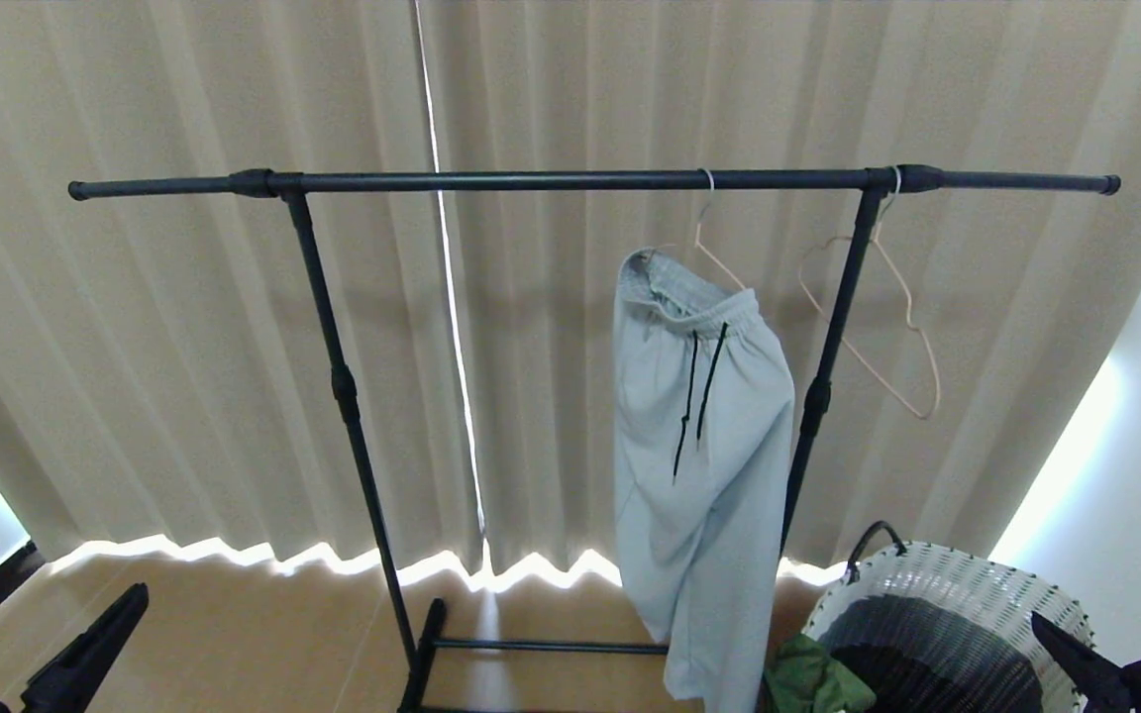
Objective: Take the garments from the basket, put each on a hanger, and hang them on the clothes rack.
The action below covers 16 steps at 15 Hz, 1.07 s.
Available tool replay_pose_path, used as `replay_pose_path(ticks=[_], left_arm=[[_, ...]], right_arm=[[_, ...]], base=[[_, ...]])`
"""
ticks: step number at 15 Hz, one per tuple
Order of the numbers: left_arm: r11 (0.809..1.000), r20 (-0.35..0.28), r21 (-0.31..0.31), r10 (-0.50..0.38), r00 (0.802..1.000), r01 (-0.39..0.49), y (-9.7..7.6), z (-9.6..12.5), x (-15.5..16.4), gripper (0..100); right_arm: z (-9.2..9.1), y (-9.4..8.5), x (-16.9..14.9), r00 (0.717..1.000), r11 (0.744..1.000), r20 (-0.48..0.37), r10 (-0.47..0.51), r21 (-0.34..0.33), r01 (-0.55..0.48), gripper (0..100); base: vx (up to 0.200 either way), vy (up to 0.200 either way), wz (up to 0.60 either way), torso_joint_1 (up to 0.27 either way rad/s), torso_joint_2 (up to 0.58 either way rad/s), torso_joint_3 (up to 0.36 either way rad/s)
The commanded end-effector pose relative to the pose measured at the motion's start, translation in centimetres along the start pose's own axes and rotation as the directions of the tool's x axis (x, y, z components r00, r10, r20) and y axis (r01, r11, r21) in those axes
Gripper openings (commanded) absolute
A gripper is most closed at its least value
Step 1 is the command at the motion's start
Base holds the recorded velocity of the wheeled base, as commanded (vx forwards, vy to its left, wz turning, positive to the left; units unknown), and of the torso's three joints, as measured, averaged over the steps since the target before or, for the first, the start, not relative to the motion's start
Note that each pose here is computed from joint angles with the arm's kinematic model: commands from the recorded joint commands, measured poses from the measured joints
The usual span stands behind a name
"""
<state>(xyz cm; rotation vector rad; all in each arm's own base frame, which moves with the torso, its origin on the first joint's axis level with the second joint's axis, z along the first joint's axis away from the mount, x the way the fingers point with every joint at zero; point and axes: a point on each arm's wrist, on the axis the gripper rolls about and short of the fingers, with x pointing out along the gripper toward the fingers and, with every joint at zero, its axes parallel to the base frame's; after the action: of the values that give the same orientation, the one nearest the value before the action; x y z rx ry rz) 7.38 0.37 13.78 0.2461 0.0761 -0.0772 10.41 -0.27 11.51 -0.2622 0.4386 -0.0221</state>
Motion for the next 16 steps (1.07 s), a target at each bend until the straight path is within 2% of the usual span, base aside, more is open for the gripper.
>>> replay_pose_path(ticks=[1, 9, 16], left_arm=[[1.000, 0.006, 0.002, 0.002, 1.000, -0.002, -0.03, -0.04, -0.16, 100], [1.000, 0.000, 0.001, 0.001, 1.000, -0.001, -0.08, -0.18, -0.18, 100], [1.000, -0.003, 0.001, -0.005, 1.000, 0.005, -0.12, -0.27, -0.18, 100]], right_arm=[[-0.02, 0.01, 0.02, 1.000, 1.000, -0.001, 0.001, -0.001, -0.001, 100], [0.16, -0.07, -0.15, 1.000, 1.000, 0.017, -0.006, 0.001, 0.006, 100], [-0.09, -0.26, -0.17, 1.000, 1.000, 0.002, -0.025, 0.009, 0.025, 100]], base=[[0.000, 0.000, 0.00, -0.193, 0.48, 0.290], [0.000, 0.000, 0.00, -0.175, 0.47, 0.298], [0.000, 0.000, 0.00, -0.115, 0.45, 0.332]])
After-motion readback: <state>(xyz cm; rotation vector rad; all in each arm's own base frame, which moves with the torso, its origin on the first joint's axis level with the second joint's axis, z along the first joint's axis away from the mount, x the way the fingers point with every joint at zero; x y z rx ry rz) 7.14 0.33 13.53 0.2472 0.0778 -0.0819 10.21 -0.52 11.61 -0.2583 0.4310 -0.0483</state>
